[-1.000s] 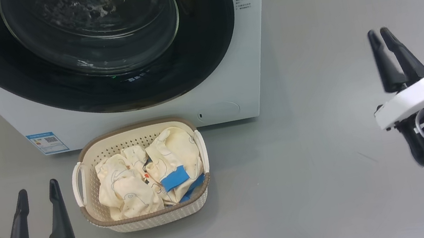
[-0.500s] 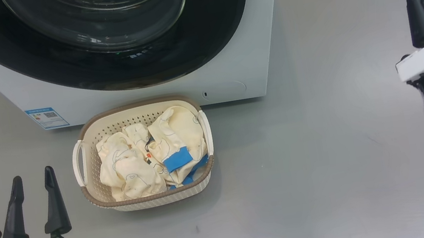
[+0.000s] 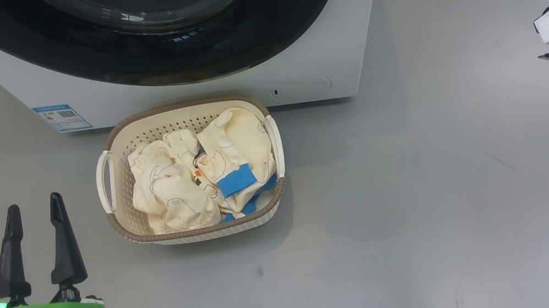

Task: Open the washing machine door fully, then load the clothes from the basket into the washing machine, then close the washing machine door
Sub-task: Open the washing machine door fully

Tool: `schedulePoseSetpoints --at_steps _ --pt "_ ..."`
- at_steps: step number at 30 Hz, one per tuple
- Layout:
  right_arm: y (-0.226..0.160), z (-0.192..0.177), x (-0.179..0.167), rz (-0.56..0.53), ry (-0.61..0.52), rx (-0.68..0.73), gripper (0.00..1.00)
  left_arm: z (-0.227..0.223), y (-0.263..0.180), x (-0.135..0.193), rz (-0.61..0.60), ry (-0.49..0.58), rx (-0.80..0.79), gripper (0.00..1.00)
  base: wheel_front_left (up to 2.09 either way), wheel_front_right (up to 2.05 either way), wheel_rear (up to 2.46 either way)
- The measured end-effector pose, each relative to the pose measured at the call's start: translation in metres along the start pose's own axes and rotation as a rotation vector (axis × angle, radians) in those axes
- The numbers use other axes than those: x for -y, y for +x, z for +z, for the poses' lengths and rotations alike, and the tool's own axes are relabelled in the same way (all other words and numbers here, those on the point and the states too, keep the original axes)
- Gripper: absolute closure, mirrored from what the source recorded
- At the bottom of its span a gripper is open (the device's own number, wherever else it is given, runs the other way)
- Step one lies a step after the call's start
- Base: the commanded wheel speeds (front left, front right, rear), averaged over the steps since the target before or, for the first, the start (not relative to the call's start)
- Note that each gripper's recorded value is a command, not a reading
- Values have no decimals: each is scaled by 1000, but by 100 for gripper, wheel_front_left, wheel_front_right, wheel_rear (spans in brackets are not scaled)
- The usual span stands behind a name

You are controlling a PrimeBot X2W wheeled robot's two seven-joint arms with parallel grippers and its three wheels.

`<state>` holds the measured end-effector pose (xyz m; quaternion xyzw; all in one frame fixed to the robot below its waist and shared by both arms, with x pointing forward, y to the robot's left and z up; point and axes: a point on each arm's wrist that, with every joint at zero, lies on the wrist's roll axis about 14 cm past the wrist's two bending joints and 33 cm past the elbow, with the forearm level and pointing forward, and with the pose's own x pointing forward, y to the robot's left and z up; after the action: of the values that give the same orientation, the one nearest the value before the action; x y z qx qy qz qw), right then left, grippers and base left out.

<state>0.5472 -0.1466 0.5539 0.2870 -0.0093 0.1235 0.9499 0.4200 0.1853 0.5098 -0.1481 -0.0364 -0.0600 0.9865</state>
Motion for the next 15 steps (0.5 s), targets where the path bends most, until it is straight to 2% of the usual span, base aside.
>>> schedulePoseSetpoints --at_steps 2,10,15 --pt "6 -3 1 -2 40 -14 100 -1 1 -2 4 1 -2 0 0 0 0" --pt "37 -20 -8 12 322 -88 100 -5 7 -9 19 8 -7 0 0 0 0" --pt "49 -31 -6 16 392 -152 100 -8 7 -15 35 12 -17 0 0 0 0"
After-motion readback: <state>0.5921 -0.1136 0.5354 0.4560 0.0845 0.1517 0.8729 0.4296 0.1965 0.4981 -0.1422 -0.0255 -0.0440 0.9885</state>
